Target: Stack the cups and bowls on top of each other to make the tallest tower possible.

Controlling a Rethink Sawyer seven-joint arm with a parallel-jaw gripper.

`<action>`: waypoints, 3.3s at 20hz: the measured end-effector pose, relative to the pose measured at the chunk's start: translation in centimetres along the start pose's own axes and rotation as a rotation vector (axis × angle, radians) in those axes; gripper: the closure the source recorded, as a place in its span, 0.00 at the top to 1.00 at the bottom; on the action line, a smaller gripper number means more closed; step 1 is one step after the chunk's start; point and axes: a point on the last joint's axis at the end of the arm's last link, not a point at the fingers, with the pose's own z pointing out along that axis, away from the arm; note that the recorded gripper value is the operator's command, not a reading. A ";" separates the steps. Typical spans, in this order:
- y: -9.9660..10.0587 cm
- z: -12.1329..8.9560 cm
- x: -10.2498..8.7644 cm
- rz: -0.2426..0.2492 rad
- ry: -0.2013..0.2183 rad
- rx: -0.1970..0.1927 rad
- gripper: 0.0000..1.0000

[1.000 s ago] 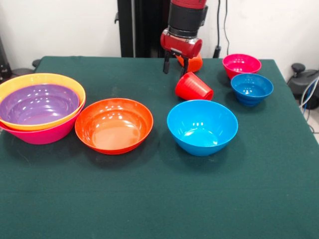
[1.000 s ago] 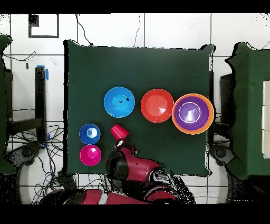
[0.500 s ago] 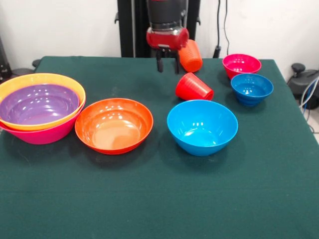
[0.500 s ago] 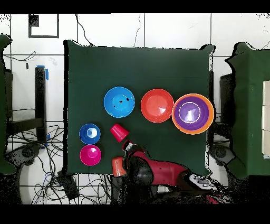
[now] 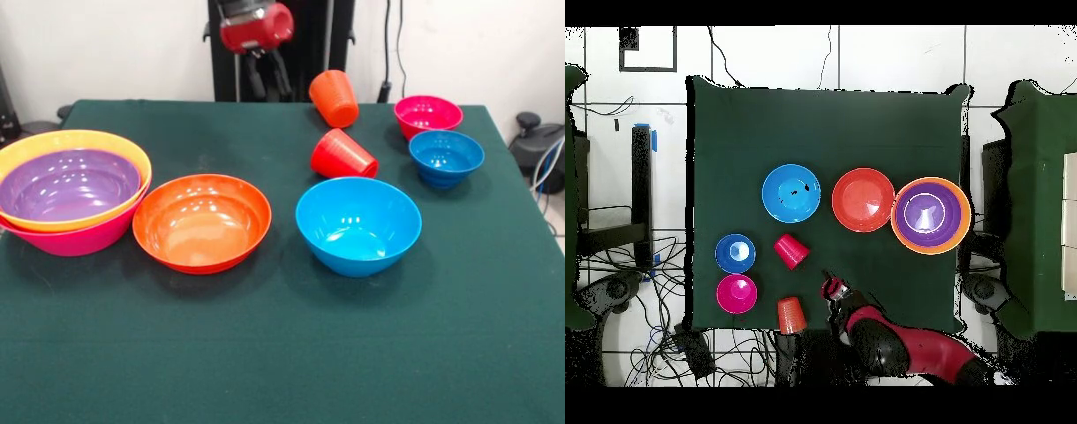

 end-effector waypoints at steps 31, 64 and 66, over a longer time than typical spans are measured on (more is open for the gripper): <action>0.0 0.7 6.6 -0.019 0.179 -0.597 1.00; 0.8 5.7 2.5 -0.307 -0.049 -0.546 1.00; 0.5 5.8 2.2 -0.319 -0.067 -0.545 1.00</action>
